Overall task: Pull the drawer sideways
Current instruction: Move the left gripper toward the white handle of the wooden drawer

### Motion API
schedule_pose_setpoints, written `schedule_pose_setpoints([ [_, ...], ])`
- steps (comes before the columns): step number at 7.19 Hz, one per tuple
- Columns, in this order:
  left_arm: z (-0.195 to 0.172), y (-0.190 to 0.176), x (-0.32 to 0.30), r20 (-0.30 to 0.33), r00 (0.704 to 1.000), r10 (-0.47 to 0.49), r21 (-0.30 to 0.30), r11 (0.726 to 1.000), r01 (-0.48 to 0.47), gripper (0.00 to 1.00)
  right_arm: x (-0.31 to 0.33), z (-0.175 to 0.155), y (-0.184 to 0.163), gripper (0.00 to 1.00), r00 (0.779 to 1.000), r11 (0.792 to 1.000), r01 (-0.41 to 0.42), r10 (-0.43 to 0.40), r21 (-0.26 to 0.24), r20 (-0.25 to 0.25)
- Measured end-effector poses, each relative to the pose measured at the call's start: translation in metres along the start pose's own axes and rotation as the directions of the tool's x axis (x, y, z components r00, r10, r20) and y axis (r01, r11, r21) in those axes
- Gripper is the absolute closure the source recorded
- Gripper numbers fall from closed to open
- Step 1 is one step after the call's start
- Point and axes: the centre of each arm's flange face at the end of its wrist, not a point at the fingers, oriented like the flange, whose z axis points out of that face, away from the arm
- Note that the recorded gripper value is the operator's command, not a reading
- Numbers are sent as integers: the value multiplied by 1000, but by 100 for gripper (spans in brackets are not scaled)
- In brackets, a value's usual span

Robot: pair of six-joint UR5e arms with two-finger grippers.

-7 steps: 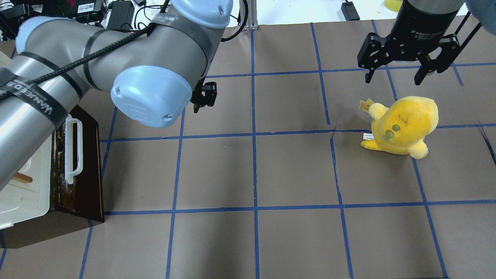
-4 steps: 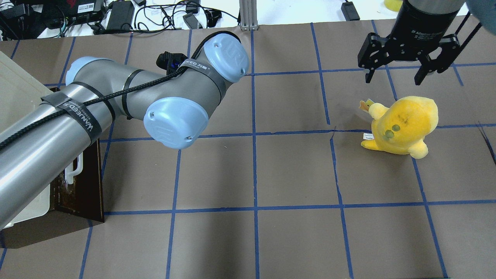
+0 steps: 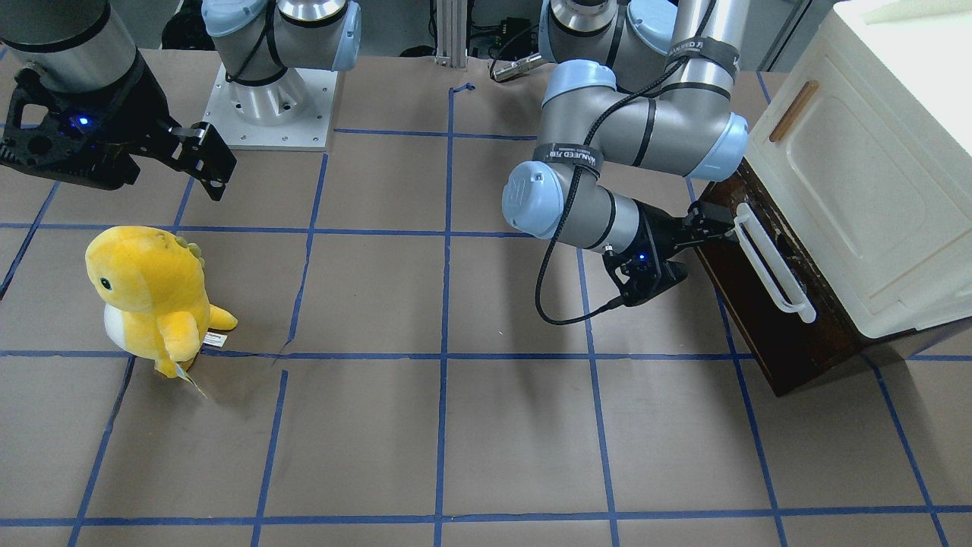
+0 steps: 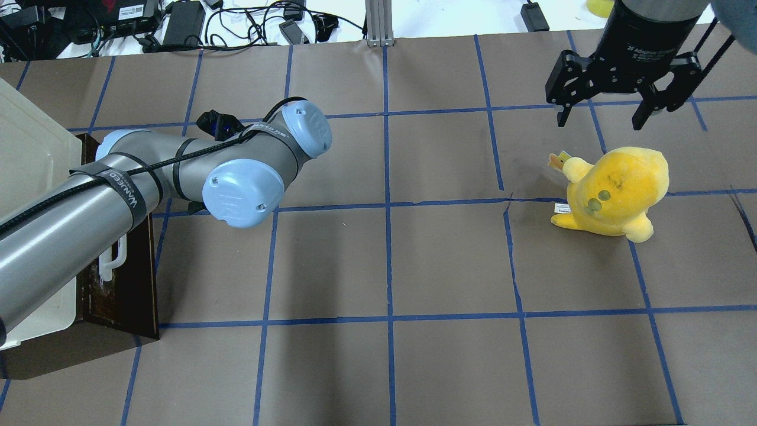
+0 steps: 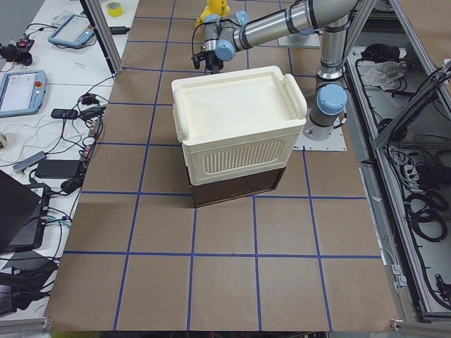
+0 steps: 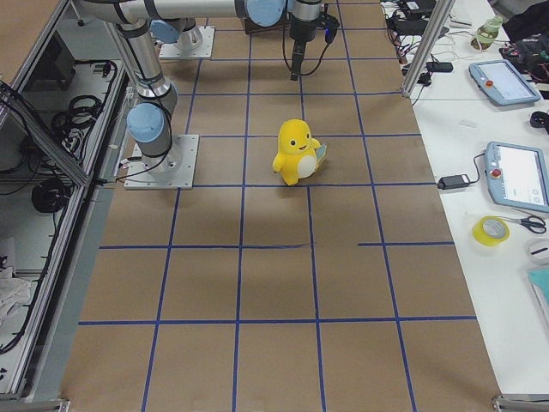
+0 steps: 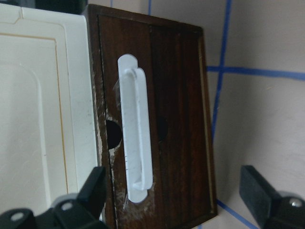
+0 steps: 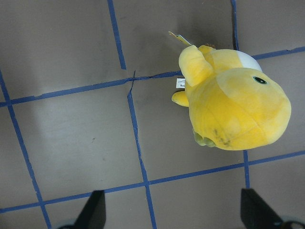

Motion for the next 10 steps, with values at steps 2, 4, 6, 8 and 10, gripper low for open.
schedule_pose_setpoints([
  [2, 29, -13, 20, 89, 995, 55, -12, 998, -54, 1, 0, 0, 0, 0, 1000, 1000, 0, 0, 0, 0],
  [4, 63, -18, 30, 171, 983, 73, -30, 997, -69, 0, 0, 0, 0, 0, 1000, 1000, 0, 0, 0, 0],
  [6, 88, -12, 39, 284, 955, 81, 5, 996, -86, 1, 0, 0, 0, 0, 1000, 1000, -1, 1, 0, 0],
  [8, 96, -7, 46, 316, 945, 80, 19, 996, -91, 7, 0, 0, 0, 0, 1000, 1000, -1, 1, 0, 0],
  [10, 100, -2, 49, 324, 942, 91, 16, 995, -102, 19, 0, 0, 0, 0, 1000, 1000, 0, 0, 0, 0],
])
